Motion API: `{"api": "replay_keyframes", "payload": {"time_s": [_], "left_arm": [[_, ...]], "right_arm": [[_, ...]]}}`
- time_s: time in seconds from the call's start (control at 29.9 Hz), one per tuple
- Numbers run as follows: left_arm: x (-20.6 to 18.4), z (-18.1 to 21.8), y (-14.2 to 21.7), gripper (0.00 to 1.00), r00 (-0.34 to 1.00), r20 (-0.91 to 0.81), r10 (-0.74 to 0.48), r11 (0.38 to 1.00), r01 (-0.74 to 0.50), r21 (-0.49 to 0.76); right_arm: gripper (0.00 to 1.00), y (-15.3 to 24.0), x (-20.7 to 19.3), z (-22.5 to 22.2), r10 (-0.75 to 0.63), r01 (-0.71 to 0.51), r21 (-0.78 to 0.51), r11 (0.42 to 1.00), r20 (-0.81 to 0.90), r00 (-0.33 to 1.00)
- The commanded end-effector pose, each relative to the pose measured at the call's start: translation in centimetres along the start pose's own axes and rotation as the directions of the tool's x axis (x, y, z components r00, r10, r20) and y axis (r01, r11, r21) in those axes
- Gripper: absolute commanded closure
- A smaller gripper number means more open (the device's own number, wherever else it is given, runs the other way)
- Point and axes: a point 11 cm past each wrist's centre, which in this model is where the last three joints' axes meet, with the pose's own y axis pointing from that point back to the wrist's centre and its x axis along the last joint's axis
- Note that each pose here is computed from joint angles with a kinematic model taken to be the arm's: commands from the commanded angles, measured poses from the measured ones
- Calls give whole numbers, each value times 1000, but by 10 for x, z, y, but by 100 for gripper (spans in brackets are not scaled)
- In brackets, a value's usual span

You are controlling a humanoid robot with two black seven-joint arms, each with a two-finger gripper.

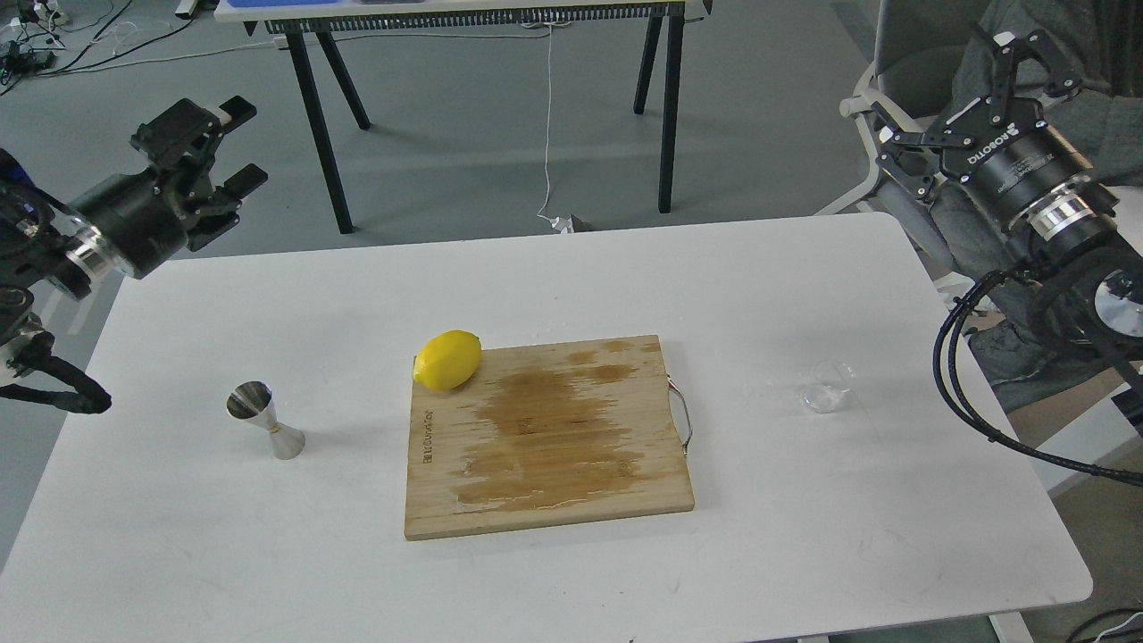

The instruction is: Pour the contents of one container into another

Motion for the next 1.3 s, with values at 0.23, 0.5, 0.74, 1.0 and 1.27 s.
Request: {"api": "replay_keyframes", "payload": {"time_s": [0.23,0.5,0.74,1.0,1.27], "left_arm": [[-46,1,26,1,646,763,-35,999,15,33],[-42,-29,104,1,444,888,115,986,-161,-47],[-99,-93,159,1,555,829,-68,982,-111,155],[-126,-142,188,1,614,774,-154,949,-125,288],[-146,-177,196,1,659,730,-184,916,-153,370]], "right_arm": [[1,0,0,-2,0,0,8,1000,1,1000],[1,4,8,-2,24,-24,10,1000,1,1000],[1,7,15,-4,48,-48,16,999,-2,999],[1,7,16,-5,51,-51,16,999,-3,999],[1,8,15,-10,50,-50,19,999,-14,999]]}}
